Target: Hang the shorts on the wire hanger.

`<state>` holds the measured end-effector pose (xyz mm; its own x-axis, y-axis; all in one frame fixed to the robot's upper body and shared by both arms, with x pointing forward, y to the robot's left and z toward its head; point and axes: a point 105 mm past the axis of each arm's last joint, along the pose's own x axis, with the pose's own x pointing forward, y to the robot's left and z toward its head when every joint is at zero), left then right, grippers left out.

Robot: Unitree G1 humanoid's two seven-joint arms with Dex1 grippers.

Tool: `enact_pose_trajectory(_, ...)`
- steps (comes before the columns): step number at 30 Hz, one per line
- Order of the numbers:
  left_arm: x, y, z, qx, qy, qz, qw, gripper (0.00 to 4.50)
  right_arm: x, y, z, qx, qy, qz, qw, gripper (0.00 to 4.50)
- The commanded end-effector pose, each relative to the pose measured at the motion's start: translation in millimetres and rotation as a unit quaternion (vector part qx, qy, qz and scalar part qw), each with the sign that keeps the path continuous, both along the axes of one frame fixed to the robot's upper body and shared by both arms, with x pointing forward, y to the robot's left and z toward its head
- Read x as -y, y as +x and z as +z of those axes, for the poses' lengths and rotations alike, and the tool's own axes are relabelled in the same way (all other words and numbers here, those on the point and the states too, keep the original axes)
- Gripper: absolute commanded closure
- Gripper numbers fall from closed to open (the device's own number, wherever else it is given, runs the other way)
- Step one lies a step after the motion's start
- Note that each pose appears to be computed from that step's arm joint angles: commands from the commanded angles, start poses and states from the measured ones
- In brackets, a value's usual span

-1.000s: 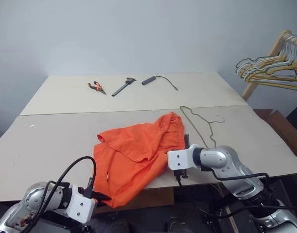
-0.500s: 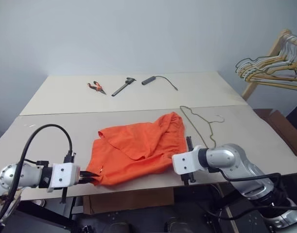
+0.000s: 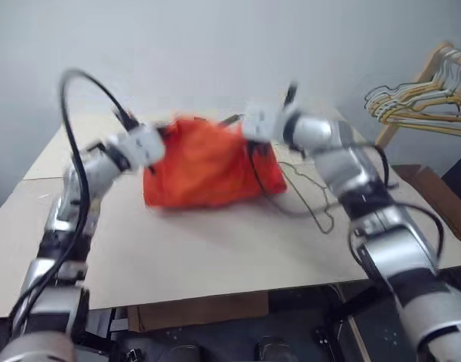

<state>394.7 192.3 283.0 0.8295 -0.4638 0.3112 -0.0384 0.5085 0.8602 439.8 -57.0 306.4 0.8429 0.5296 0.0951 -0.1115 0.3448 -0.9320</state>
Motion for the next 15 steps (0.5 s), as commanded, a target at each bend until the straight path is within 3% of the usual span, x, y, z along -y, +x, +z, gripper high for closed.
enact_pose_trajectory(1, -39, -20, 71, 0.166, -0.060, 0.079, 0.981, 4.45, 22, -6, 74, 0.174, 0.131, -0.043, 0.975, 4.50)
enact_pose_trajectory(3, -44, -34, 83, 0.203, -0.033, 0.081, 0.975, 4.45, 22, -15, 80, 0.203, 0.154, -0.027, 0.967, 4.50)
enact_pose_trajectory(5, -41, -44, 73, 0.174, -0.011, 0.040, 0.984, 4.45, 21, -17, 65, 0.187, 0.146, -0.010, 0.971, 4.50)
enact_pose_trajectory(8, -32, -60, 29, 0.063, 0.057, -0.037, 0.996, 4.45, 12, -21, 16, 0.124, 0.090, 0.032, 0.988, 4.50)
enact_pose_trajectory(10, -33, -71, 0, -0.024, 0.066, -0.069, 0.995, 4.45, 7, -28, -18, 0.086, 0.047, 0.058, 0.993, 4.50)
enact_pose_trajectory(15, -47, -102, -75, -0.235, 0.118, -0.107, 0.959, 4.45, -2, -60, -105, -0.017, -0.078, 0.130, 0.988, 4.50)
